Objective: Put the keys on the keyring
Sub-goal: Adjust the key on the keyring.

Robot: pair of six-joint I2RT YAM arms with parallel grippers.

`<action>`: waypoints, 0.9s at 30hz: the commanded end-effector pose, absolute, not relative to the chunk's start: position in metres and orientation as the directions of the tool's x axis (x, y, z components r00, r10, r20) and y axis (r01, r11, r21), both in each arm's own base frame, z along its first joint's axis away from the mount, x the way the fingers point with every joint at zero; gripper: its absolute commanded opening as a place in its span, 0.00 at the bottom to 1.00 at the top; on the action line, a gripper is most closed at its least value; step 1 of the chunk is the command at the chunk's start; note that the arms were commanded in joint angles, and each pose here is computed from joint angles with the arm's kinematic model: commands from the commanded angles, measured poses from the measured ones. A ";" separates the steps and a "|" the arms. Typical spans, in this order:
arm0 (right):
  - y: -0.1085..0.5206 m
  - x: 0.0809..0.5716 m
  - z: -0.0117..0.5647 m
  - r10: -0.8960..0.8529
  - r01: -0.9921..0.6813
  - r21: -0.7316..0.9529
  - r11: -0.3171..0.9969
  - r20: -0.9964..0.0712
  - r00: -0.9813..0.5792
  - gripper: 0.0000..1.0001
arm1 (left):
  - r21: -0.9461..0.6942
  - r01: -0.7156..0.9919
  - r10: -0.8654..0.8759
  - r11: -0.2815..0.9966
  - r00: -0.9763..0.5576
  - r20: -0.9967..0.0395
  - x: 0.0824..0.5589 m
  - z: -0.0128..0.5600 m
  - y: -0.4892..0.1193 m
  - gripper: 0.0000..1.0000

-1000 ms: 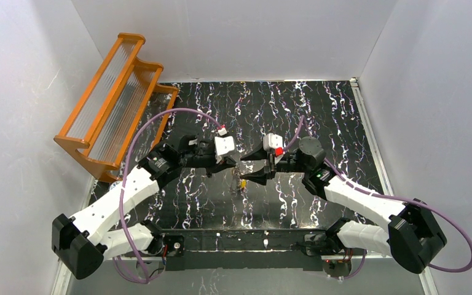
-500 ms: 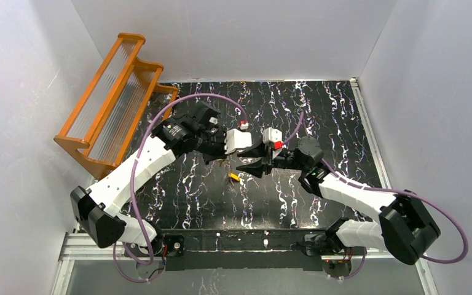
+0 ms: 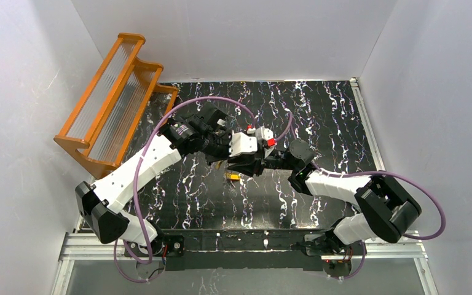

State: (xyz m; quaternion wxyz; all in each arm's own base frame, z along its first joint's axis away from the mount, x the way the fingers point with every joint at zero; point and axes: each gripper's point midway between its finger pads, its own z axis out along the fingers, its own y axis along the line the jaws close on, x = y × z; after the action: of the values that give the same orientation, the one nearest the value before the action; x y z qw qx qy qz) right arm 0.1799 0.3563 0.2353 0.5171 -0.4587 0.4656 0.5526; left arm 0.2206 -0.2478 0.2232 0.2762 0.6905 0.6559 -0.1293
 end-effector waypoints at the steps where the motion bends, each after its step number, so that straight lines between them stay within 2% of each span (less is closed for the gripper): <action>1: 0.360 0.178 0.259 0.219 -0.998 -0.029 -0.047 -0.976 0.018 0.32 | 0.225 0.974 0.790 0.012 0.128 -0.600 0.212 0.238 -0.253 0.00; 8: 0.359 0.188 0.257 0.207 -1.000 -0.025 0.015 -0.978 0.027 0.30 | 0.211 0.978 0.774 0.005 0.129 -0.620 0.208 0.240 -0.257 0.00; 12: 0.353 0.192 0.263 0.203 -0.996 -0.051 0.071 -0.977 0.065 0.39 | 0.211 0.977 0.785 0.009 0.124 -0.606 0.207 0.236 -0.253 0.00; 15: 0.346 0.195 0.266 0.200 -0.989 -0.087 0.118 -0.974 0.109 0.42 | 0.212 0.977 0.791 0.009 0.123 -0.600 0.207 0.233 -0.251 0.00; 23: 0.346 0.199 0.260 0.171 -0.986 -0.095 0.138 -0.978 0.118 0.40 | 0.211 0.978 0.779 0.005 0.128 -0.614 0.206 0.236 -0.255 0.00; 27: 0.349 0.201 0.253 0.160 -0.988 -0.080 0.131 -0.982 0.101 0.35 | 0.211 0.977 0.770 0.006 0.130 -0.625 0.206 0.239 -0.257 0.00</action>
State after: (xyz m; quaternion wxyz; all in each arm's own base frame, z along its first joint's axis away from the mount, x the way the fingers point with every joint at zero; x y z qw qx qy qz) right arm 0.1926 0.3472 0.2508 0.5789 -0.4492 0.4666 0.4953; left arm 0.2178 -0.2568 0.2242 0.2950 0.6864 0.6480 -0.1478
